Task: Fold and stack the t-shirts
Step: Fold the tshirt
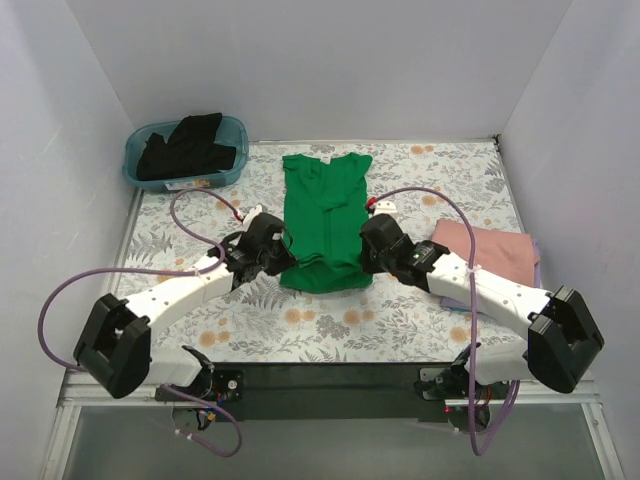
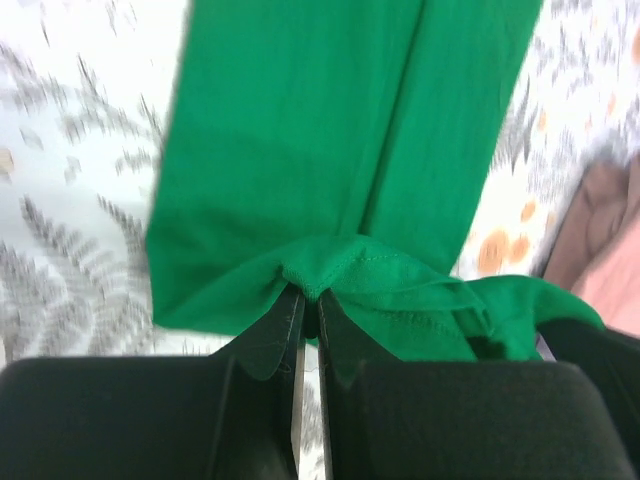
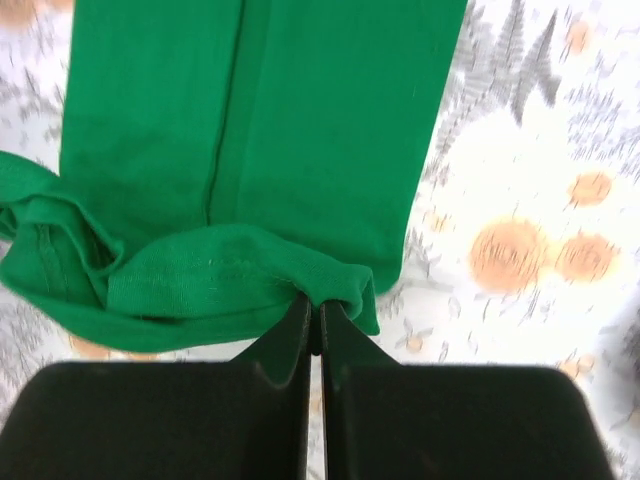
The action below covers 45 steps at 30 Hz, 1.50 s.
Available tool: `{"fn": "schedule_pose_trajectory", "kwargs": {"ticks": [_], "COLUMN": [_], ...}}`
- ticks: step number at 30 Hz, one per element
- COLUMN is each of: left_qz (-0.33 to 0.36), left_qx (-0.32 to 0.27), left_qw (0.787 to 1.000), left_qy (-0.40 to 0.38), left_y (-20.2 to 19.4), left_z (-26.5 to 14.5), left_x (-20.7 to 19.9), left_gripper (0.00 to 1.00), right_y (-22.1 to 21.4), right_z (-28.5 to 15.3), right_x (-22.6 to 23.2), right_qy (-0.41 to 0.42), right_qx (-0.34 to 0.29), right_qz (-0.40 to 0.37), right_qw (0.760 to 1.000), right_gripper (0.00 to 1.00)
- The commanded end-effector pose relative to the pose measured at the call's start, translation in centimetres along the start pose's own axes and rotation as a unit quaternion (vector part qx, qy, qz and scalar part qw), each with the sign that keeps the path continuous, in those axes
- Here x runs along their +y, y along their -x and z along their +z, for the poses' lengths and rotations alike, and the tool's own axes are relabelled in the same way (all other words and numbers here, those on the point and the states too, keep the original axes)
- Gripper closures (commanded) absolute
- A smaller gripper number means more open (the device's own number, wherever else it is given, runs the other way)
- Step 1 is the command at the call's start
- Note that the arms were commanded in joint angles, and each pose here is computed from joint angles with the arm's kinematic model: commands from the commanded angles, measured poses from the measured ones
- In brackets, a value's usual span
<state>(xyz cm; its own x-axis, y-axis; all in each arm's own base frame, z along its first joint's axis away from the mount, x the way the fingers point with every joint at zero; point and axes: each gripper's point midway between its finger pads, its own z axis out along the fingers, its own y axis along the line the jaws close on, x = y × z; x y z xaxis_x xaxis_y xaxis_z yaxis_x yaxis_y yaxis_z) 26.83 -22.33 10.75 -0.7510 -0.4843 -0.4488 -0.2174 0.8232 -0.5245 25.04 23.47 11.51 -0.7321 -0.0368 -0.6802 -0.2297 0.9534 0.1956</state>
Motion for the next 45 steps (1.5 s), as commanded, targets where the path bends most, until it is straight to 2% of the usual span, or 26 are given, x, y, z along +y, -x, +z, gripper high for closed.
{"fn": "schedule_pose_trajectory", "kwargs": {"ticks": [1, 10, 15, 25, 26, 28, 29, 30, 31, 32, 33, 35, 36, 41, 42, 43, 45], "left_qz": [-0.003, -0.012, -0.012, -0.02, -0.025, -0.029, -0.029, -0.028, -0.027, -0.027, -0.025, -0.022, -0.022, -0.039, -0.044, -0.049, -0.051], "left_qx": [-0.021, -0.05, -0.063, -0.017, -0.02, -0.027, -0.031, -0.033, -0.035, -0.042, -0.047, -0.052, -0.055, -0.048, -0.041, -0.026, 0.0], "left_qw": [1.0, 0.999, 0.998, 0.999, 0.999, 0.999, 0.999, 0.999, 0.999, 0.999, 0.998, 0.998, 0.998, 0.997, 0.998, 0.998, 0.997], "left_qy": [-0.008, -0.015, -0.027, -0.021, -0.016, -0.009, -0.01, -0.012, -0.015, -0.019, -0.022, -0.03, -0.036, -0.036, -0.037, -0.033, -0.05], "left_y": [3.4, 9.9, 12.4, 12.6, 12.7, 13.2, 13.7, 14.0, 14.3, 14.9, 15.2, 15.6, 15.4, 12.6, 11.7, 9.7, 7.3], "left_z": [1.6, 6.2, 8.6, 12.7, 13.1, 13.3, 13.4, 13.4, 13.2, 12.6, 12.2, 11.2, 10.0, 6.4, 6.1, 5.4, 4.7], "left_x": [-1.1, -3.4, -3.8, -2.4, -2.3, -2.0, -2.2, -2.3, -2.5, -3.0, -3.3, -3.8, -3.9, -1.6, -1.1, 0.5, 0.9], "left_gripper": [1.0, 1.0, 1.0, 1.0, 0.99, 0.88, 0.79, 0.65, 0.51, 0.39, 0.2, 0.09, 0.05, 0.05, 0.05, 0.05, 0.04], "right_y": [5.3, 11.4, 12.8, 14.0, 14.1, 14.0, 14.9, 15.0, 15.5, 16.5, 16.8, 17.3, 17.3, 14.8, 11.6, 10.4, 8.7], "right_z": [0.6, 4.6, 7.1, 10.9, 11.3, 12.6, 12.8, 13.6, 13.8, 13.7, 13.5, 12.6, 11.4, 6.9, 7.1, 6.5, 5.0], "right_x": [1.0, -0.9, -1.9, -3.0, -3.2, -4.0, -4.5, -4.8, -4.9, -4.1, -3.7, -2.8, -2.5, -1.9, -2.5, -2.4, -2.5], "right_qy": [0.026, 0.026, 0.027, 0.043, 0.039, 0.033, 0.028, 0.026, 0.031, 0.06, 0.071, 0.098, 0.105, 0.141, 0.139, 0.148, 0.156], "right_qx": [-0.057, -0.083, -0.073, -0.051, -0.049, -0.041, -0.049, -0.045, -0.046, -0.048, -0.049, -0.053, -0.058, -0.056, -0.025, -0.018, -0.018], "right_qz": [-0.016, -0.018, -0.017, -0.01, -0.01, -0.004, 0.001, 0.001, -0.003, -0.006, -0.007, -0.014, -0.016, -0.016, -0.01, -0.005, 0.012], "right_qw": [0.998, 0.996, 0.997, 0.998, 0.998, 0.999, 0.998, 0.999, 0.998, 0.997, 0.996, 0.994, 0.993, 0.988, 0.99, 0.989, 0.987], "right_gripper": [0.99, 0.99, 0.99, 0.99, 0.99, 0.99, 0.93, 0.88, 0.76, 0.46, 0.35, 0.02, 0.02, 0.02, 0.02, 0.02, 0.02]}}
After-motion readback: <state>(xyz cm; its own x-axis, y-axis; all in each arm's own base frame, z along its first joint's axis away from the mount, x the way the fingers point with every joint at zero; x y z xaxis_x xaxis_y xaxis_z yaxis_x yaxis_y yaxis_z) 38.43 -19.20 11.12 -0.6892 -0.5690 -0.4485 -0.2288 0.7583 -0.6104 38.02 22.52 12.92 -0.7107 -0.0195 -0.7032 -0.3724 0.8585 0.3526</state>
